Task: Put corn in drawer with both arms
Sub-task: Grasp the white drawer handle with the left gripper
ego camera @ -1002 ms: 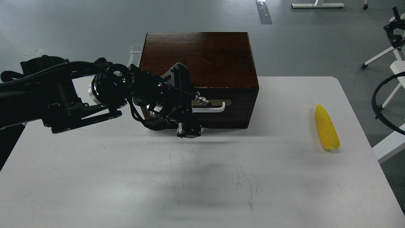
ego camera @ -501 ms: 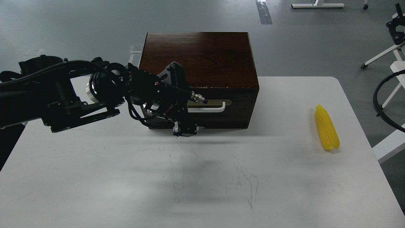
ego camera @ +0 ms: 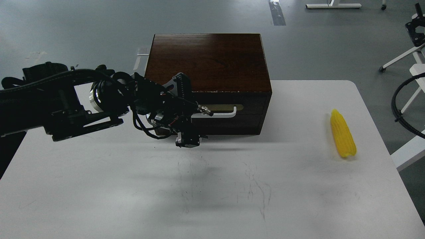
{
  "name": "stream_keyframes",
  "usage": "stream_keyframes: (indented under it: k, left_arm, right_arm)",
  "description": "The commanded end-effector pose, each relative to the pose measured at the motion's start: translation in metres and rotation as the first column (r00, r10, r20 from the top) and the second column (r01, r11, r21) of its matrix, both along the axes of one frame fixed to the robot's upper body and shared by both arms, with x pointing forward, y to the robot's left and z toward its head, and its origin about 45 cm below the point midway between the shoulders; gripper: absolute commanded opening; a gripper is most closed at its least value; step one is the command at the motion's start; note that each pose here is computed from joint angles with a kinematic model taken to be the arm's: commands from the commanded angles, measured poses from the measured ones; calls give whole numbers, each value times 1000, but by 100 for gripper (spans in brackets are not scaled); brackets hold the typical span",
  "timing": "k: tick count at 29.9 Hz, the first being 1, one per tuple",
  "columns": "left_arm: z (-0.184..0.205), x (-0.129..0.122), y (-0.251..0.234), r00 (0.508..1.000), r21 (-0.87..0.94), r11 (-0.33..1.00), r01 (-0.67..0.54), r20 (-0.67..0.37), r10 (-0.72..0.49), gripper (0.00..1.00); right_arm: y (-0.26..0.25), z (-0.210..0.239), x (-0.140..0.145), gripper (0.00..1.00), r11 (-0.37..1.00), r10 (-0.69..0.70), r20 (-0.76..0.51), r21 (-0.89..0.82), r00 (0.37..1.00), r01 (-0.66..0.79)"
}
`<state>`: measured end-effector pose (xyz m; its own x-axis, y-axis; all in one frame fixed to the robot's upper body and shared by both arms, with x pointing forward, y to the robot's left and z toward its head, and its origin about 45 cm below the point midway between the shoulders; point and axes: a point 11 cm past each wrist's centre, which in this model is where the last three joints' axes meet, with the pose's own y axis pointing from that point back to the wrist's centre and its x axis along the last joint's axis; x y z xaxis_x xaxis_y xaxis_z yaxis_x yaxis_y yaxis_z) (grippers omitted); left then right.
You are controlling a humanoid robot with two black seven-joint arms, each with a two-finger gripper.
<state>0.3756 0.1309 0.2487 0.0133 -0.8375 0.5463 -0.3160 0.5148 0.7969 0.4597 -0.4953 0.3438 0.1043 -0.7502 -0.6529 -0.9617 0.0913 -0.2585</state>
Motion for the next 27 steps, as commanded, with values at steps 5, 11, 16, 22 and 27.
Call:
stream_keyframes:
  k: [5, 11, 16, 22, 27]
  left_arm:
    - [4, -4, -6, 1000, -6, 1000, 24, -1, -24, 83]
    - [5, -10, -9, 999, -5, 999, 44, -11, -44, 83]
    - [3, -14, -7, 998, 7, 999, 48, -36, -48, 83]
    - [3, -14, -5, 998, 8, 999, 43, -38, -42, 83]
    - [2, -17, -5, 997, 9, 999, 53, -51, -52, 83]
  right_arm:
    - [-2, 0, -1, 100, 1000, -5, -2, -1, 1000, 5]
    - [-2, 0, -1, 100, 1000, -5, -2, -1, 1000, 5]
    - [-3, 1, -1, 100, 1000, -7, 0, -3, 1000, 7]
    - [-6, 3, -2, 100, 1000, -11, 2, -7, 1000, 11]
    - [-7, 4, -3, 100, 1000, -16, 3, -9, 1000, 16]
